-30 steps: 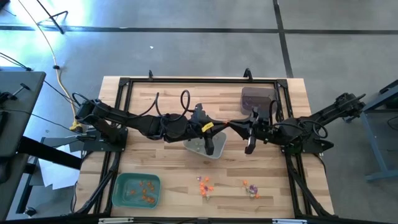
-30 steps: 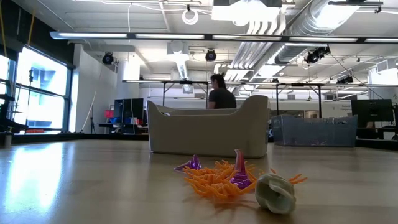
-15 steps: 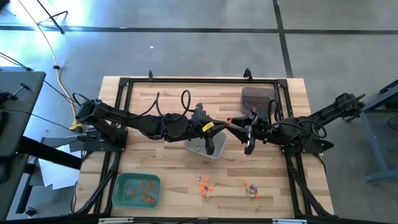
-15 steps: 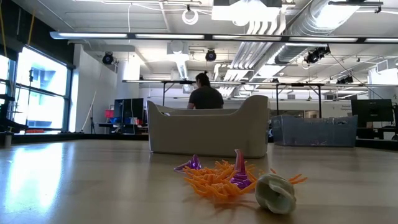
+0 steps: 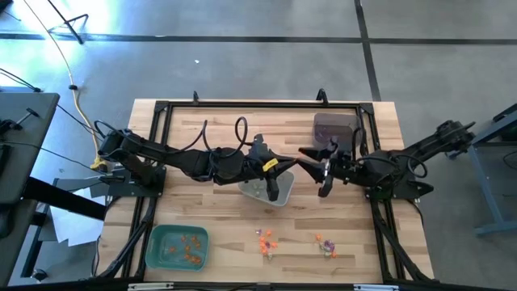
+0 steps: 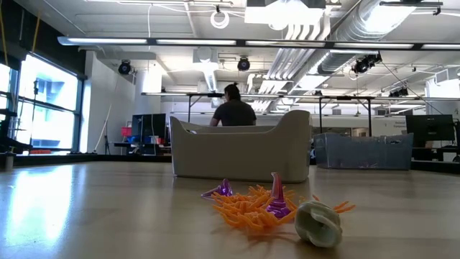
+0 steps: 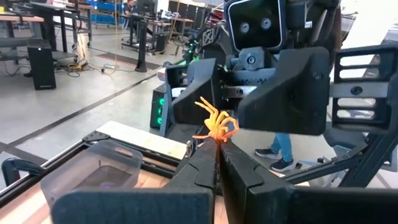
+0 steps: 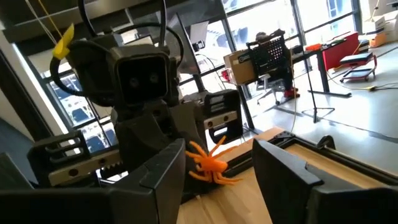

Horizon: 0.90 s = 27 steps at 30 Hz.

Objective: Sort Halloween decoration
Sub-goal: Put the orange spider toy into the green bin

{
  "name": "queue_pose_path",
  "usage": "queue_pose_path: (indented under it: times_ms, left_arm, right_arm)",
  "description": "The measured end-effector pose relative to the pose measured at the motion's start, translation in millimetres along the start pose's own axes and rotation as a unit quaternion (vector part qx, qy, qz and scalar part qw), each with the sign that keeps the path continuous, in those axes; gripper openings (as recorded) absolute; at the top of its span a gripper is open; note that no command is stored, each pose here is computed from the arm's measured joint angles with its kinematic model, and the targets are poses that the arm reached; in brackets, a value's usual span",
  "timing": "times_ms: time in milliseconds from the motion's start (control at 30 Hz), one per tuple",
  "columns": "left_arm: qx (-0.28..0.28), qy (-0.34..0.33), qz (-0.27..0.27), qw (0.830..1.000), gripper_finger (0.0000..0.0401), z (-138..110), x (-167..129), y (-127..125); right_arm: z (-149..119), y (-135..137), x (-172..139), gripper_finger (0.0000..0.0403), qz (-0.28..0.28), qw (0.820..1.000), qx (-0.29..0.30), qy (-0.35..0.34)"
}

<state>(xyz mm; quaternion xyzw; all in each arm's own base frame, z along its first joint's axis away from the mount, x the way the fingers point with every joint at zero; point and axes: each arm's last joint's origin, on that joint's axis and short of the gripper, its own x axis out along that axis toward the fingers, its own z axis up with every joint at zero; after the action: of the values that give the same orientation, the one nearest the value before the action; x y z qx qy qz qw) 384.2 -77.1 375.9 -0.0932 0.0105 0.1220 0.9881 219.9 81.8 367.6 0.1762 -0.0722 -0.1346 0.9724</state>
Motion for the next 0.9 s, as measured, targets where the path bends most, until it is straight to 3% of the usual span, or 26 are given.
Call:
queue_pose_path:
  times_ms: [467,633,900]
  left_arm:
    - [0.011,0.014,0.025,1.000,0.0000,2,-6,2]
    - [0.027,0.041,0.072,0.996,0.0000,16,-37,4]
    - [-0.066,0.090,0.017,0.994,0.0000,36,-110,-17]
  right_arm:
    - [24,-20,-30,0.0181,-0.006,1.000,-0.016,0.017]
    - [28,-31,-42,0.0181,-0.016,0.999,-0.007,0.041]
    - [16,-42,-49,0.0181,-0.059,0.993,-0.018,0.098]
